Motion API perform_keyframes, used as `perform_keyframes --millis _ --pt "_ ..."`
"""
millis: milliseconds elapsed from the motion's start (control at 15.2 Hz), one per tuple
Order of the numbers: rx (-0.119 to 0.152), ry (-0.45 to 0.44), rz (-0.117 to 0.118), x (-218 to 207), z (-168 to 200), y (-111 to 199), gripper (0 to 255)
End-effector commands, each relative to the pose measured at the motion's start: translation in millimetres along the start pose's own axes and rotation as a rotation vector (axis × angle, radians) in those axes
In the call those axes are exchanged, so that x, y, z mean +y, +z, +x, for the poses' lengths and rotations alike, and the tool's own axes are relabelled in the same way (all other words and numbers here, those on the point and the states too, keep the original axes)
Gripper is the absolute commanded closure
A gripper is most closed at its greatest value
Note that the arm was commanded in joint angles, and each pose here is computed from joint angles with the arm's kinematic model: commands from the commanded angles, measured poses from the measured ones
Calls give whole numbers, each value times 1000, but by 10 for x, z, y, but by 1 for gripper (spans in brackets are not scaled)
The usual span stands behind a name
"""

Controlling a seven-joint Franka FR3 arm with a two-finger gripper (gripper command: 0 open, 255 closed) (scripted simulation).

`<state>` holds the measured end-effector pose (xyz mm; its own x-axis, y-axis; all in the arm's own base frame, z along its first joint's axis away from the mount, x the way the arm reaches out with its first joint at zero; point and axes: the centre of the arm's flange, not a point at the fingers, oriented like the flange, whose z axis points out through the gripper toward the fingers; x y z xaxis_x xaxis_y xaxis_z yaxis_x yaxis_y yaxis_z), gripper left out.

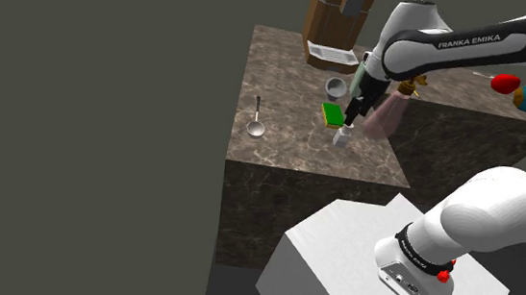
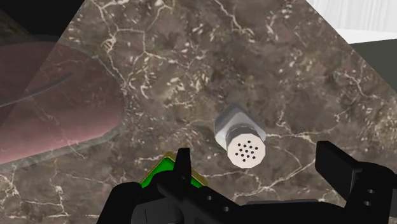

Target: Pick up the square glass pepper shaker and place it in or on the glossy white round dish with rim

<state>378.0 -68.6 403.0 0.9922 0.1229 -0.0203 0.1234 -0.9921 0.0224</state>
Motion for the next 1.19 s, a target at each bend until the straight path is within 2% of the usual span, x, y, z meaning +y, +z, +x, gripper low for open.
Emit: perform_keyframes --millis 0,330,858,924,1122 --pt "1 -3 0 -12 35 106 0" --pt "1 -3 0 -12 35 401 0" --pt "1 -3 0 -12 35 400 0" --pt "1 -3 0 -12 35 400 255" --pt "1 -3 0 -12 35 400 255"
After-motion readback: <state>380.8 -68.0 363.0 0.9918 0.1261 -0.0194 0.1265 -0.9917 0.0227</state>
